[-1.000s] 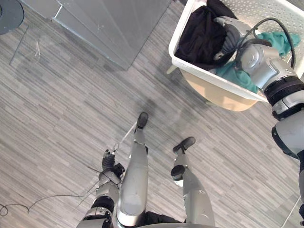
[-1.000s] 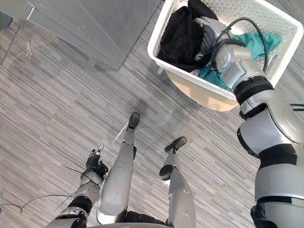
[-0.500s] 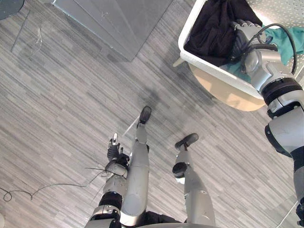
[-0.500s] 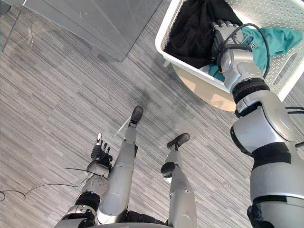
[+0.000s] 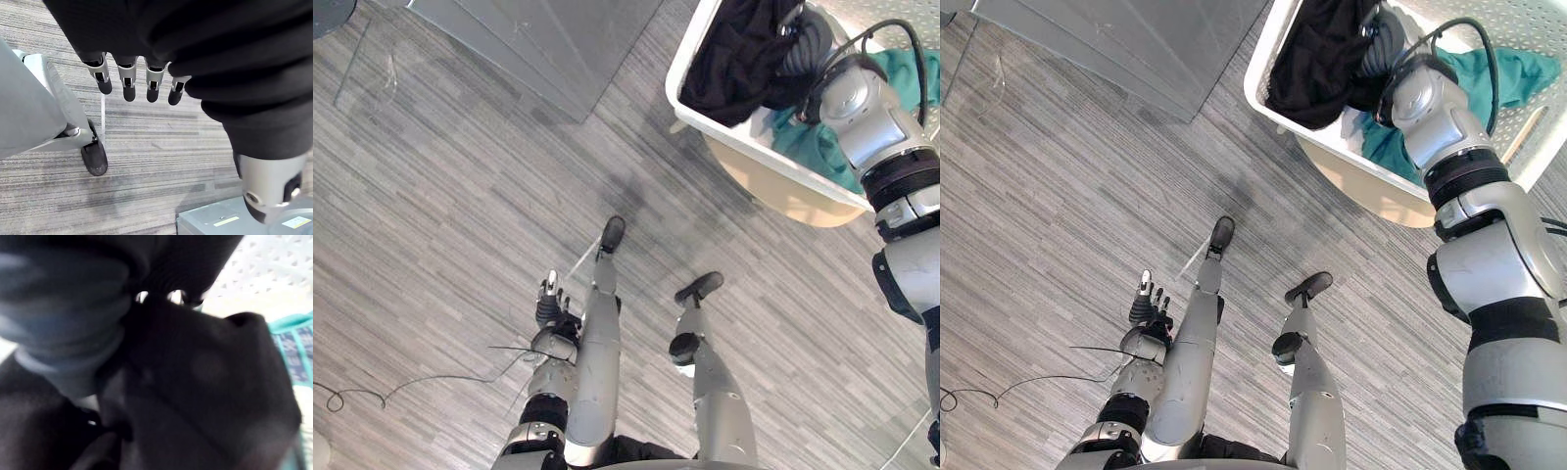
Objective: Pick up the laundry basket with both hands and put the clothes into the washing machine.
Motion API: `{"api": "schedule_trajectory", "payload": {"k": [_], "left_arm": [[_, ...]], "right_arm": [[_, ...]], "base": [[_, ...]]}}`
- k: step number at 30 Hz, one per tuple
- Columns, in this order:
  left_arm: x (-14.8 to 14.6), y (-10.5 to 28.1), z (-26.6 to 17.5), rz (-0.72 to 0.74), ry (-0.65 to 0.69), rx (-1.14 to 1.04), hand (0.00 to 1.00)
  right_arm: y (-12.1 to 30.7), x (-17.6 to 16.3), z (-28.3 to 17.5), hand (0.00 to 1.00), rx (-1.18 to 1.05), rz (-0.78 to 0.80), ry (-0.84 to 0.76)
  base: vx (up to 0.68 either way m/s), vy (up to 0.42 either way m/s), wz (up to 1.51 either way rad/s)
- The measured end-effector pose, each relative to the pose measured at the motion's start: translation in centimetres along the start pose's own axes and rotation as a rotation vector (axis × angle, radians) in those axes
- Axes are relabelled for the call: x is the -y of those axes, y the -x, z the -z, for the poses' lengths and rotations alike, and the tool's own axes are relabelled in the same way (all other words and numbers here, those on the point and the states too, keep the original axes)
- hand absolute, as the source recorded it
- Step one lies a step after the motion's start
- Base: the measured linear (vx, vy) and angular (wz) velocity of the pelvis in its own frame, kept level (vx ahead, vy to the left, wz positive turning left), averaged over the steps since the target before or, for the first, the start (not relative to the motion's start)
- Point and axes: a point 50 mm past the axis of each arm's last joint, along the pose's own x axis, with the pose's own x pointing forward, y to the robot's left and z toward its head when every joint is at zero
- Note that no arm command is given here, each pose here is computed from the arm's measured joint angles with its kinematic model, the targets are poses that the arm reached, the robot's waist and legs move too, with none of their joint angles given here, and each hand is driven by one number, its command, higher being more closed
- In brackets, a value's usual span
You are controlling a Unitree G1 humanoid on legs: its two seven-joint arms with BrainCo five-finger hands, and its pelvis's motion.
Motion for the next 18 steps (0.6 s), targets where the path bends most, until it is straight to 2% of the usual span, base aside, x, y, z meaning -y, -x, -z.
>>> {"api": "schedule_trajectory", "payload": {"k": [5,7,11,14,18], "left_arm": [[-0.1,0.0,-0.1,0.000,-0.005,0.004,0.00],[-0.2,0.0,-0.2,-0.002,-0.017,0.007,0.00],[-0.1,-0.1,-1.1,0.019,-0.056,0.040,0.00],[0.3,-0.1,-2.7,0.059,-0.105,0.106,0.00],[0.5,0.5,-4.4,0.117,-0.188,0.180,0.00]], "right_arm": [[0.9,3.4,-1.0,1.00,0.114,0.156,-0.217],[1.9,5.7,-1.6,1.00,0.189,0.278,-0.350],[4.3,8.7,-1.1,1.00,0.279,0.494,-0.518],[6.1,10.3,-1.2,1.00,0.340,0.632,-0.564],[8.1,10.3,-0.8,1.00,0.384,0.710,-0.600]], "base": [[0.02,0.065,-0.02],[0.01,0.086,0.03],[0.00,0.084,-0.01],[-0.02,0.093,-0.04],[0.00,0.094,-0.01]]}}
